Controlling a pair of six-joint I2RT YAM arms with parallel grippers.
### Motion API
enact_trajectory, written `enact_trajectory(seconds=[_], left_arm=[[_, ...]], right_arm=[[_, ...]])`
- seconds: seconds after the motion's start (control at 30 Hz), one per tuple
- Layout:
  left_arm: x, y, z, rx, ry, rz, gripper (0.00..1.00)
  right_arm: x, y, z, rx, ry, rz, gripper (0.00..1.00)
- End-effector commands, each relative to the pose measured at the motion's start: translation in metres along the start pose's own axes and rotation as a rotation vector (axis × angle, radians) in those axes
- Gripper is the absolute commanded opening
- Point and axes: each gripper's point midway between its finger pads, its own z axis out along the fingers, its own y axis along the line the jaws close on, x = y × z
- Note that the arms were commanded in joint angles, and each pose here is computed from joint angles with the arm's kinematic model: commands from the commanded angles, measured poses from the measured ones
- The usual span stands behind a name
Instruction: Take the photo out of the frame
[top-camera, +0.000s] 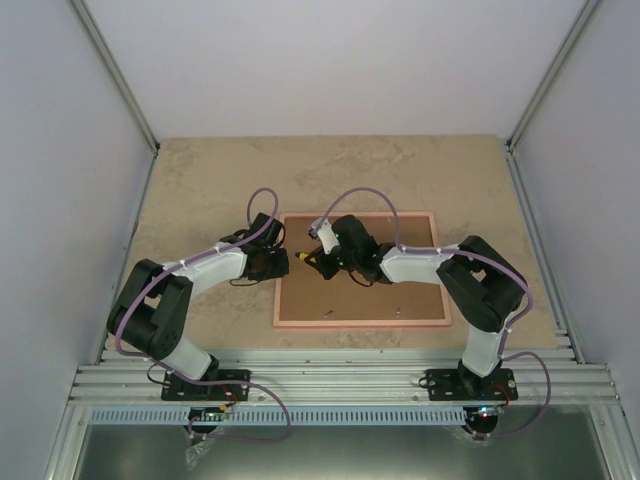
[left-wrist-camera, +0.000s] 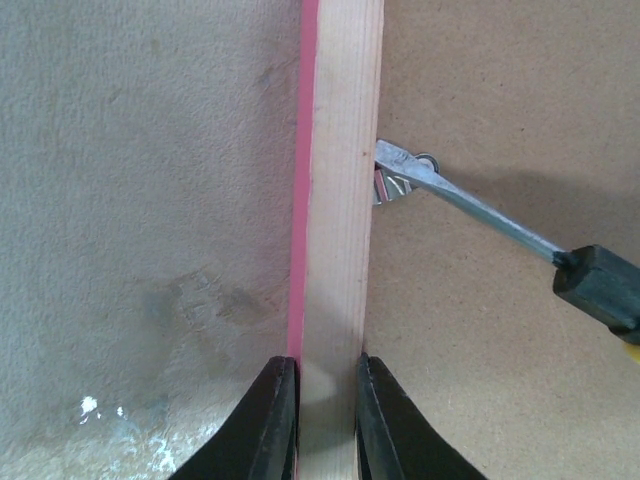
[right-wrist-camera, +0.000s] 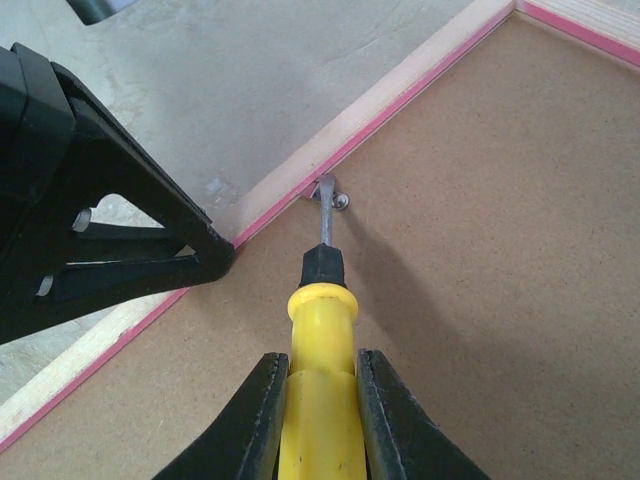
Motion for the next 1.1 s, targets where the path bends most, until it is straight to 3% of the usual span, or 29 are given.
enact_trajectory(seconds=[0.0, 0.53, 1.07], left_arm=[[0.004, -0.001, 0.000, 0.012, 0.010, -0.012, 0.14], [0.006, 0.002, 0.002, -0.004, 0.015, -0.014, 0.14], [0.005, 0.005, 0.001, -0.017, 0.011, -0.019, 0.14]], right_arm=[[0.012, 0.009, 0.005, -0.047, 0.067, -0.040, 0.00], [0.022, 0.006, -0.006, -0.020, 0.164, -0.086, 0.01], [0.022, -0.007, -0.021, 0.076, 0.167, -0.105, 0.01]])
